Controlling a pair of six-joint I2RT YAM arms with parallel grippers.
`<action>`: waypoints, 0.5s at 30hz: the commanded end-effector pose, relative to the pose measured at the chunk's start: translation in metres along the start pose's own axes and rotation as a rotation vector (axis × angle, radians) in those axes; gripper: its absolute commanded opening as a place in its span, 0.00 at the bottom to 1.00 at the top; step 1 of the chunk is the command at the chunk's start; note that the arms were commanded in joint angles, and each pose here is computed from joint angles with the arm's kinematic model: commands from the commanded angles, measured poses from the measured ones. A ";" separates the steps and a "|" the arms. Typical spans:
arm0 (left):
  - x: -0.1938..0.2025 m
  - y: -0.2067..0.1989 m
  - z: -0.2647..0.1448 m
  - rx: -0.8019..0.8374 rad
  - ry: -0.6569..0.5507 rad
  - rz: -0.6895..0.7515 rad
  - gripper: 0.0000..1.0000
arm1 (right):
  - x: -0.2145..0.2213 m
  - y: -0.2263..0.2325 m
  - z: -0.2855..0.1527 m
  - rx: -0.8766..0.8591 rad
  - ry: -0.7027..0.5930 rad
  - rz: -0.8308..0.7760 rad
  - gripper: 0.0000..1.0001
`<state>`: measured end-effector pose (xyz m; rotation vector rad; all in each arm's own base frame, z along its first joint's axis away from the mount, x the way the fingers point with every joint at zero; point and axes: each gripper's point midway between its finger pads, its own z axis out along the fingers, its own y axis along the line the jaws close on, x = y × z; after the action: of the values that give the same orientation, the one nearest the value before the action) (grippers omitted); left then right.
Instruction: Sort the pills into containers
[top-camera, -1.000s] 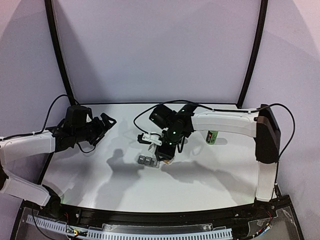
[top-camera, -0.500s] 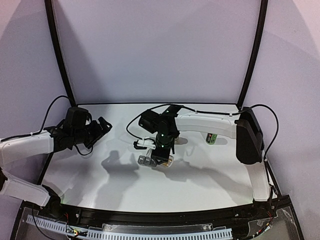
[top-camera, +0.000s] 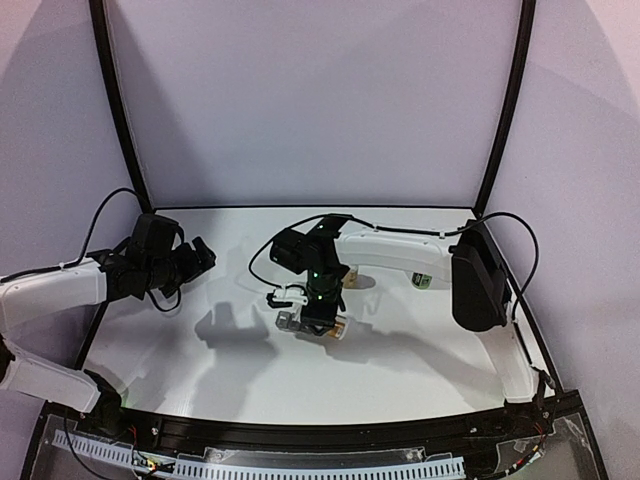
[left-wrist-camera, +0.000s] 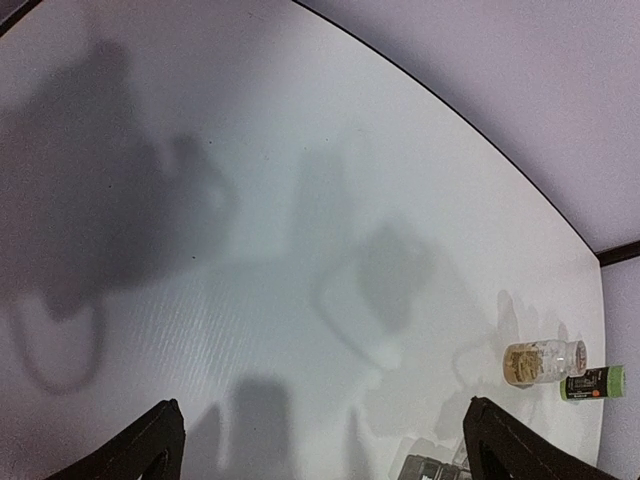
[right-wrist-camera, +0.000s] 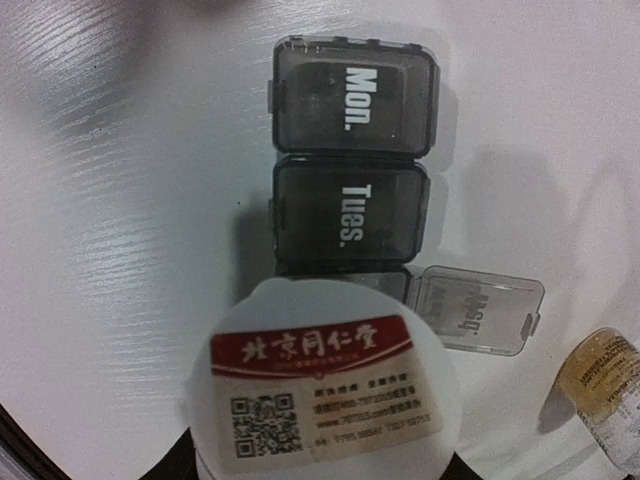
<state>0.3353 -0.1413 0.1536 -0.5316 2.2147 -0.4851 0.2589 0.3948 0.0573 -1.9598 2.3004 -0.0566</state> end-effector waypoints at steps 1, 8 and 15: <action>-0.013 0.007 -0.007 -0.052 -0.041 0.026 0.99 | 0.003 0.006 -0.002 -0.012 0.040 -0.010 0.00; -0.017 0.019 -0.012 -0.105 -0.073 0.042 0.99 | 0.007 0.008 0.001 -0.031 0.085 -0.025 0.00; -0.019 0.020 -0.013 -0.109 -0.088 0.055 0.99 | 0.014 0.007 0.007 -0.026 0.132 -0.031 0.00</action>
<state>0.3332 -0.1202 0.1529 -0.5451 2.1986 -0.3409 0.2544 0.3846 0.0487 -2.0262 2.3619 -0.1178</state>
